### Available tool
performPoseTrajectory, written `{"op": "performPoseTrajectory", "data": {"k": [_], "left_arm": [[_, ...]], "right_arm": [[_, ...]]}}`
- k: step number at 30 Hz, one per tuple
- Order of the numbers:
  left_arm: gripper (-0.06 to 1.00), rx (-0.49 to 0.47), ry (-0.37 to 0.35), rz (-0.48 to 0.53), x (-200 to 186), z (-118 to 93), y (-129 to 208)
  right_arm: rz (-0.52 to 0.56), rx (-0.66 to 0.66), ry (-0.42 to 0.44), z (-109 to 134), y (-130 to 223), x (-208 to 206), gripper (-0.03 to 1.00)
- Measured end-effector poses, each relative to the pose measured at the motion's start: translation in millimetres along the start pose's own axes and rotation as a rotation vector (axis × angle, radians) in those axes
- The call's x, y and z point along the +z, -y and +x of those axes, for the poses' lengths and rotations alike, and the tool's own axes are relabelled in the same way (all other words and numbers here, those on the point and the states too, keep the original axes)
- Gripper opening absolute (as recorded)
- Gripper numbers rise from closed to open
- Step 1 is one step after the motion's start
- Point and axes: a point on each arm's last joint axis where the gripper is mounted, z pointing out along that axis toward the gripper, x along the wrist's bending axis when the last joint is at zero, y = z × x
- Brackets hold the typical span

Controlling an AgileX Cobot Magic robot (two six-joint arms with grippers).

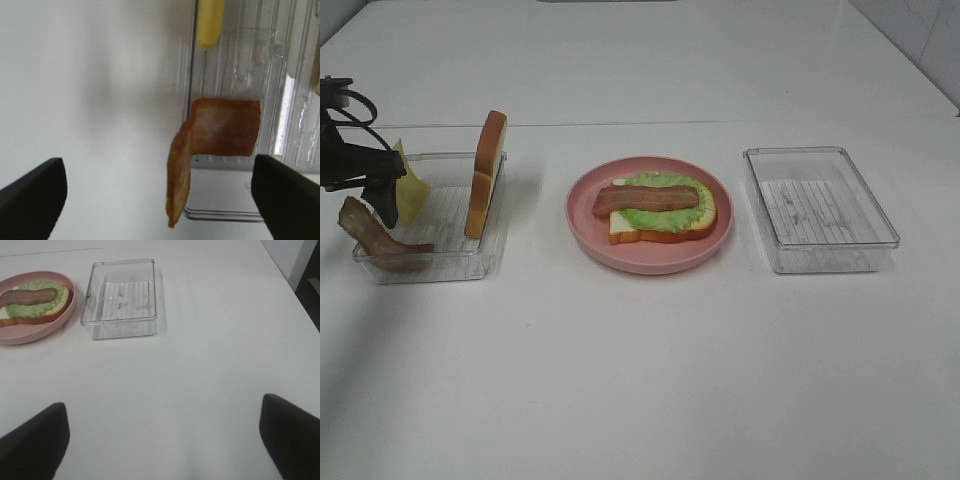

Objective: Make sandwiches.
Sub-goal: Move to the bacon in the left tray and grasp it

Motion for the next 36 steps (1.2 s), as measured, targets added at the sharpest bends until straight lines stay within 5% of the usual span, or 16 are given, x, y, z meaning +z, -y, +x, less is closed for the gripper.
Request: {"op": "performPoseTrajectory", "data": {"k": [7,9,14,32,36], "left_arm": [[0.84,0.0,0.0,-0.002,0.0,0.0,-0.2],[0.68,0.0,0.0,-0.002,0.0,0.0,-0.2],[0.55,0.0,0.0,-0.002,0.0,0.0,-0.2],[0.5,0.02,-0.017,-0.035,-0.1,1.5,-3.2],[0.31,-0.003,0.01,-0.03,0.0,-0.9,-2.7]], "right_arm": [[0.0,0.0,0.0,0.0,0.0,0.0,0.96],[0.0,0.0,0.0,0.0,0.0,0.0,0.96],[0.0,0.0,0.0,0.0,0.0,0.0,0.96],[0.0,0.0,0.0,0.0,0.0,0.0,0.96],[0.0,0.0,0.0,0.0,0.0,0.0,0.96]]}}
